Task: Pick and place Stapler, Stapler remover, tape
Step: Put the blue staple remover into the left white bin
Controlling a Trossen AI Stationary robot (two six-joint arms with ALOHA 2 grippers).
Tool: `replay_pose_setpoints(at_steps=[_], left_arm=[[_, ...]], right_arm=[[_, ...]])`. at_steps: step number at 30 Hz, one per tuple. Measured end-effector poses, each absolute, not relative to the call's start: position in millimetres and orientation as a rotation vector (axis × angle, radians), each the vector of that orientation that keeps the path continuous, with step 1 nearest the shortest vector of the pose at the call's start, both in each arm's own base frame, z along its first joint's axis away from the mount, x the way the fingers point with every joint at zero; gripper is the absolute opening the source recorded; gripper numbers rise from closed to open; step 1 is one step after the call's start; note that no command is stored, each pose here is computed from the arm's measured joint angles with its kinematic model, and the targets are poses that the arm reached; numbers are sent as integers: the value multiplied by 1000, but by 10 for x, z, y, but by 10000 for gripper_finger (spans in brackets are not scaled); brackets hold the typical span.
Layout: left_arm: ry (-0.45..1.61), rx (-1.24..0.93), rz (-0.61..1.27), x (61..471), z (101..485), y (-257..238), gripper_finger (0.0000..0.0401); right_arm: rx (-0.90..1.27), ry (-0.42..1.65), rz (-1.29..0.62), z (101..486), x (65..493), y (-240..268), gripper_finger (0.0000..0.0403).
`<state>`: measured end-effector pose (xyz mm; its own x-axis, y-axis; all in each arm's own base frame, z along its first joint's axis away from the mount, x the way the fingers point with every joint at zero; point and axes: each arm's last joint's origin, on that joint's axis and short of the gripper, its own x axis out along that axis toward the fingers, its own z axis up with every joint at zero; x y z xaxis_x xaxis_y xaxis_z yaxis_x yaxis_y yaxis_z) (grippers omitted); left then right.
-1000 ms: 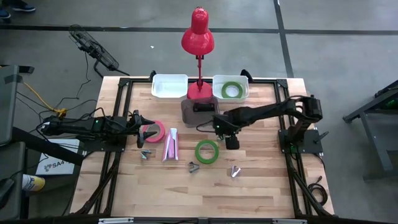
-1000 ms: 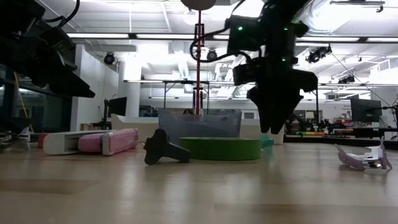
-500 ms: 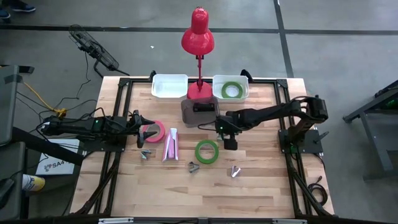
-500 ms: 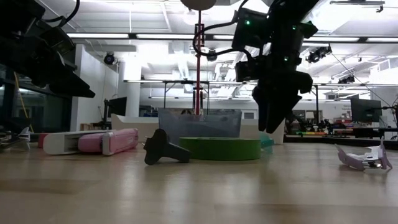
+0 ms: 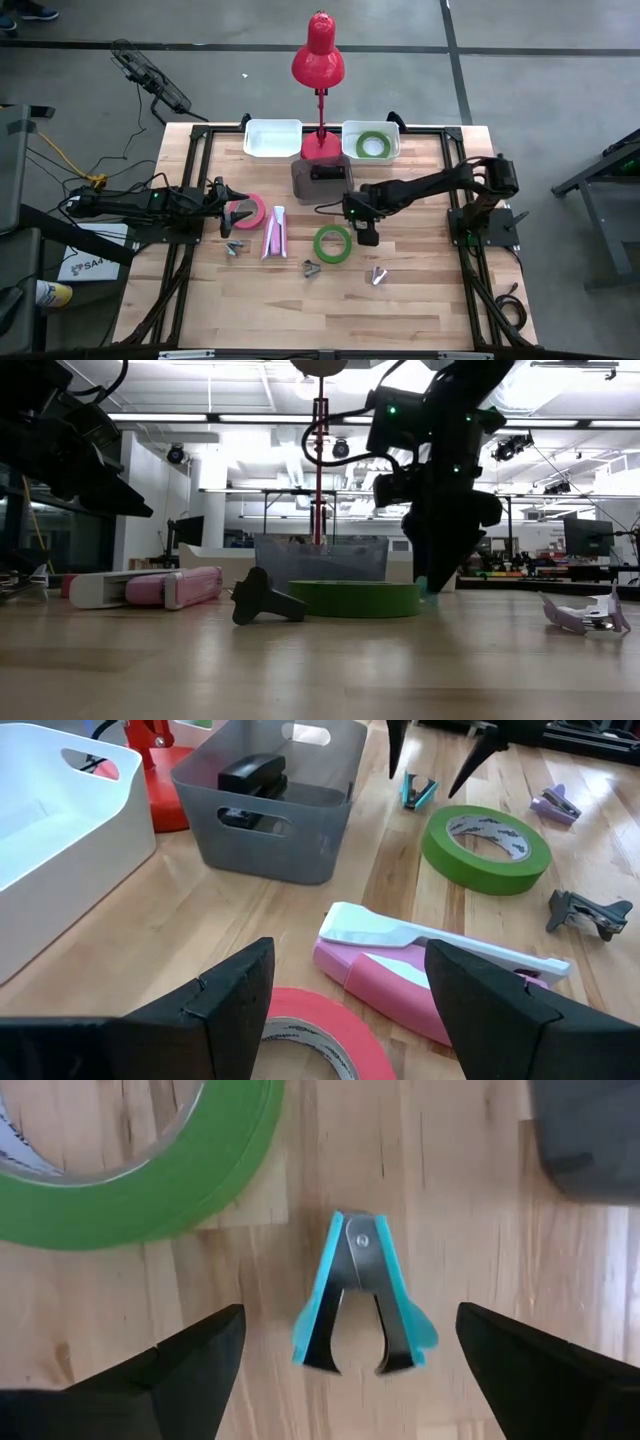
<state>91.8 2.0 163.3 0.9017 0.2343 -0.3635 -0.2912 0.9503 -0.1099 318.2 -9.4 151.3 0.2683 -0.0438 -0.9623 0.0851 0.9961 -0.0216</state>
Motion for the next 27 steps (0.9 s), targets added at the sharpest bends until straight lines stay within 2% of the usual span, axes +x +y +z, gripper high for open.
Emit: replay_pose_setpoints(at_steps=[8, 27], left_arm=[[355, -164, 273, 918, 1633, 20, 257], [355, -163, 273, 918, 1633, 20, 257]], right_arm=[[27, 1304, -93, 1486, 3189, -97, 341], [10, 1322, -101, 1483, 3171, -101, 192]])
